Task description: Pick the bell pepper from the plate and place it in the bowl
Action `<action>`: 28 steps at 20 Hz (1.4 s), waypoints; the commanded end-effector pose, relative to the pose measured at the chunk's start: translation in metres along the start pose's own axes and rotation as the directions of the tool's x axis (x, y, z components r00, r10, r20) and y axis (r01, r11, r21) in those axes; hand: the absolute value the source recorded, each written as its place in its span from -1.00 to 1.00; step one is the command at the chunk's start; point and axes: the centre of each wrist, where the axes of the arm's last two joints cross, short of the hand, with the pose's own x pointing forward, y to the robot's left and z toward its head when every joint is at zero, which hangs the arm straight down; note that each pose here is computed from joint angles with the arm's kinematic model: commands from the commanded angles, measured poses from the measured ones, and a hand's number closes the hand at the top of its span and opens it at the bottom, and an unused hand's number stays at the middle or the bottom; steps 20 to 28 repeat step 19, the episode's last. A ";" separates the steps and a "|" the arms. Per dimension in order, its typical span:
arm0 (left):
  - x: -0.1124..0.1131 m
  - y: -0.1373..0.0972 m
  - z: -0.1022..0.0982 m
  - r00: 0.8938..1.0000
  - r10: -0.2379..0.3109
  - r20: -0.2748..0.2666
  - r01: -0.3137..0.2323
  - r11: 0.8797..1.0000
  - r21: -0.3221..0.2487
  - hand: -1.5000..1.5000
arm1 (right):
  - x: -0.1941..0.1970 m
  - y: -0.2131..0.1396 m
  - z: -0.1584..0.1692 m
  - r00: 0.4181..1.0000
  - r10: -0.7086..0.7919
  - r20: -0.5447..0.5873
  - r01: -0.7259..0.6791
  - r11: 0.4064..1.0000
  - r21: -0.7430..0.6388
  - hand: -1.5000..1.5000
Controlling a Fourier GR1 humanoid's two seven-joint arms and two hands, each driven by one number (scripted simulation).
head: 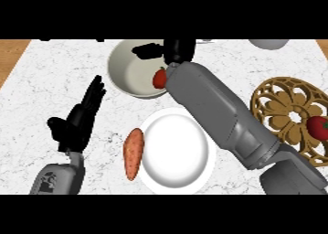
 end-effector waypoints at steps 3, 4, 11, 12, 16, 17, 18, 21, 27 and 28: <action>-0.009 0.010 0.010 1.000 -0.014 -0.006 0.015 0.999 0.030 0.00 | -0.021 -0.012 0.009 0.985 -0.162 -0.051 0.162 0.987 0.001 -1.00; -0.001 0.010 0.006 1.000 -0.004 -0.015 0.004 1.000 0.022 0.00 | -0.005 -0.008 0.018 0.977 -0.205 -0.057 0.206 0.979 0.007 -1.00; 0.001 0.010 0.009 1.000 0.001 -0.005 -0.001 0.999 0.050 0.00 | -0.039 -0.044 0.045 0.964 -0.264 -0.030 0.265 0.957 0.118 -1.00; -0.008 -0.004 0.008 1.000 0.002 -0.001 -0.002 1.000 0.019 0.00 | -0.056 -0.054 0.035 0.965 -0.262 -0.012 0.262 0.961 0.093 -1.00; -0.002 0.014 0.011 0.999 -0.030 -0.017 0.031 0.999 0.032 0.00 | -0.050 -0.054 0.061 0.965 -0.263 -0.016 0.263 0.957 0.124 -1.00; 0.007 0.011 0.000 1.000 -0.005 -0.007 0.005 1.000 0.019 0.00 | -0.064 -0.056 0.083 0.967 -0.253 -0.025 0.254 0.955 0.154 -1.00; 0.007 0.013 0.009 1.000 0.004 -0.022 -0.004 1.000 0.021 0.00 | -0.072 -0.068 0.057 0.973 -0.228 -0.025 0.230 0.964 0.130 -1.00; 0.001 0.016 0.017 1.000 -0.020 0.001 0.020 0.999 0.026 0.00 | -0.073 -0.071 0.072 0.967 -0.254 -0.019 0.254 0.959 0.126 -1.00; 0.001 0.016 0.017 1.000 -0.020 0.001 0.020 0.999 0.026 0.00 | -0.073 -0.071 0.072 0.967 -0.254 -0.019 0.254 0.959 0.126 -1.00; 0.001 0.016 0.017 1.000 -0.020 0.001 0.020 0.999 0.026 0.00 | -0.073 -0.071 0.072 0.967 -0.254 -0.019 0.254 0.959 0.126 -1.00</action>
